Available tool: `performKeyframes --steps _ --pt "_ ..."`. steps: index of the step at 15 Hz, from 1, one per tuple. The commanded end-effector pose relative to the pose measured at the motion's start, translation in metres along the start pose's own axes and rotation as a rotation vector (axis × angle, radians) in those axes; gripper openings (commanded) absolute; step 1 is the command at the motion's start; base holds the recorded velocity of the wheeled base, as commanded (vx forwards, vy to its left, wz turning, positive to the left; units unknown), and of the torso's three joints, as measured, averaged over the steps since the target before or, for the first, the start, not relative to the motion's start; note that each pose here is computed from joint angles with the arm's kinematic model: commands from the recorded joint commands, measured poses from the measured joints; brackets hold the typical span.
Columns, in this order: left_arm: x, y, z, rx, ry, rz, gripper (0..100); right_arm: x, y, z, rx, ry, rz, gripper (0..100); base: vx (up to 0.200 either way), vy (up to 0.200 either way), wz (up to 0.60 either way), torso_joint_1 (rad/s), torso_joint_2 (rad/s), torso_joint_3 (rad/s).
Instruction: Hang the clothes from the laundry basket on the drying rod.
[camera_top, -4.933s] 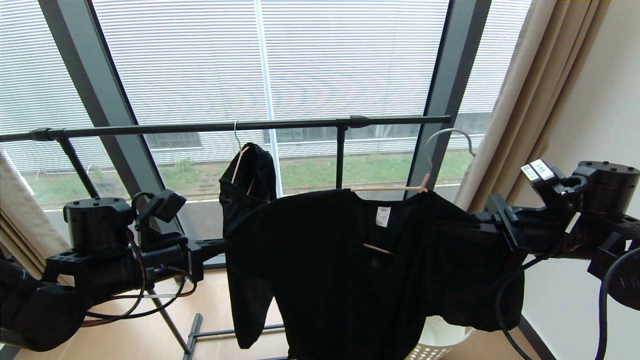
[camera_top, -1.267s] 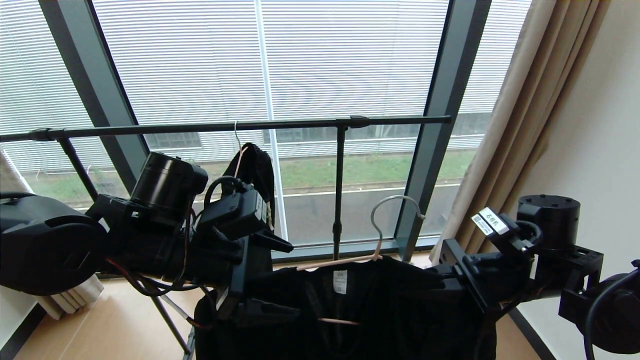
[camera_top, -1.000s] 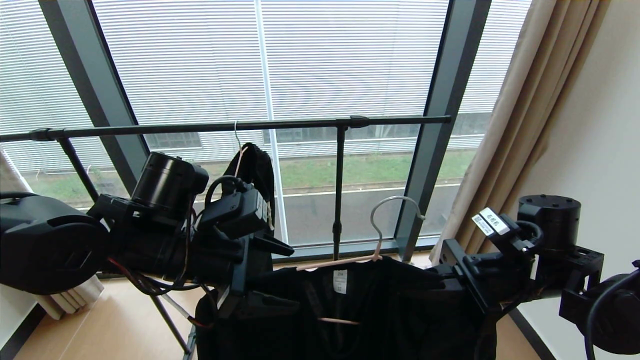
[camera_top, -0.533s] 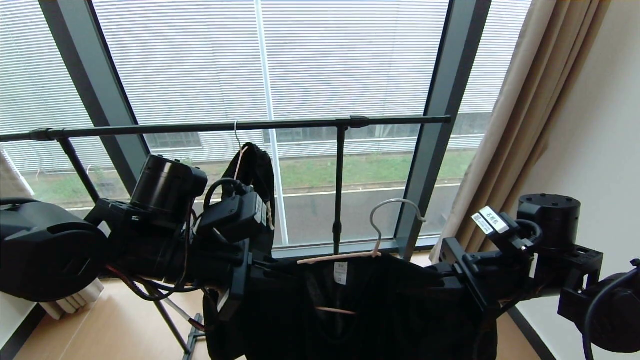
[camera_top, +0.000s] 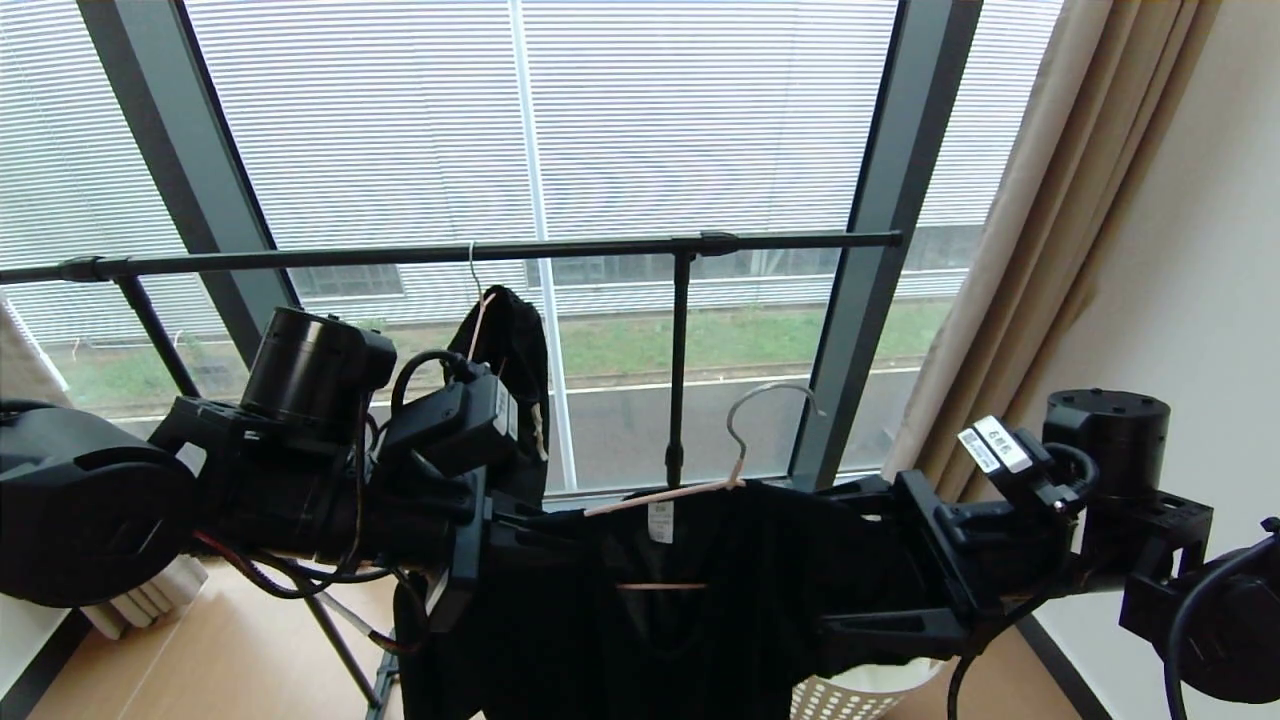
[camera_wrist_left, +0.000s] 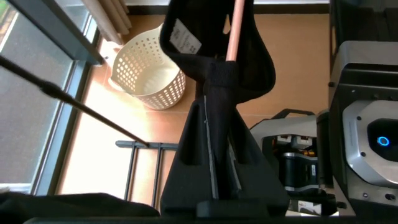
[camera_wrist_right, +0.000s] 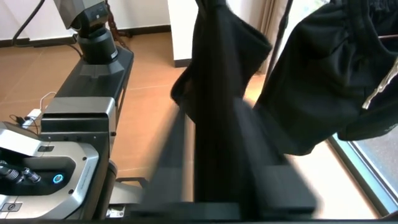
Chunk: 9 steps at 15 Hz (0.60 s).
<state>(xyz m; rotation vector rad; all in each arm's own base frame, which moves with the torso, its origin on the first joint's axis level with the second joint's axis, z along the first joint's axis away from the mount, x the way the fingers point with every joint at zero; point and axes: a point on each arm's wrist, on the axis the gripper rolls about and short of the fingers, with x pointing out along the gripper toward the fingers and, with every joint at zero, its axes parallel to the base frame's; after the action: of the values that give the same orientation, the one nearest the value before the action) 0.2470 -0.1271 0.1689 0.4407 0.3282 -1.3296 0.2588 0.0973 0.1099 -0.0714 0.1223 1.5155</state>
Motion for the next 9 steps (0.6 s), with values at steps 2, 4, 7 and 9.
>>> performKeyframes --steps 2,4,7,9 --pt "-0.015 -0.003 -0.001 -0.002 -0.008 0.037 0 -0.012 -0.008 0.0 -0.012 -0.002 -0.053 100 0.0 0.0 0.0 0.0 0.0 0.0" --pt "-0.021 -0.006 -0.003 -0.007 -0.008 0.051 0 -0.019 -0.013 0.001 -0.02 -0.007 -0.082 100 0.0 0.0 0.0 0.0 0.0 0.0" --pt "-0.036 -0.011 -0.004 -0.006 -0.016 0.091 0 -0.028 -0.02 0.001 -0.021 -0.008 -0.122 100 0.0 0.0 0.0 0.0 0.0 0.0" --pt "-0.049 -0.011 -0.004 -0.009 -0.021 0.137 0 -0.032 -0.031 -0.011 0.014 0.001 -0.142 100 0.0 0.0 0.0 0.0 0.0 0.0"
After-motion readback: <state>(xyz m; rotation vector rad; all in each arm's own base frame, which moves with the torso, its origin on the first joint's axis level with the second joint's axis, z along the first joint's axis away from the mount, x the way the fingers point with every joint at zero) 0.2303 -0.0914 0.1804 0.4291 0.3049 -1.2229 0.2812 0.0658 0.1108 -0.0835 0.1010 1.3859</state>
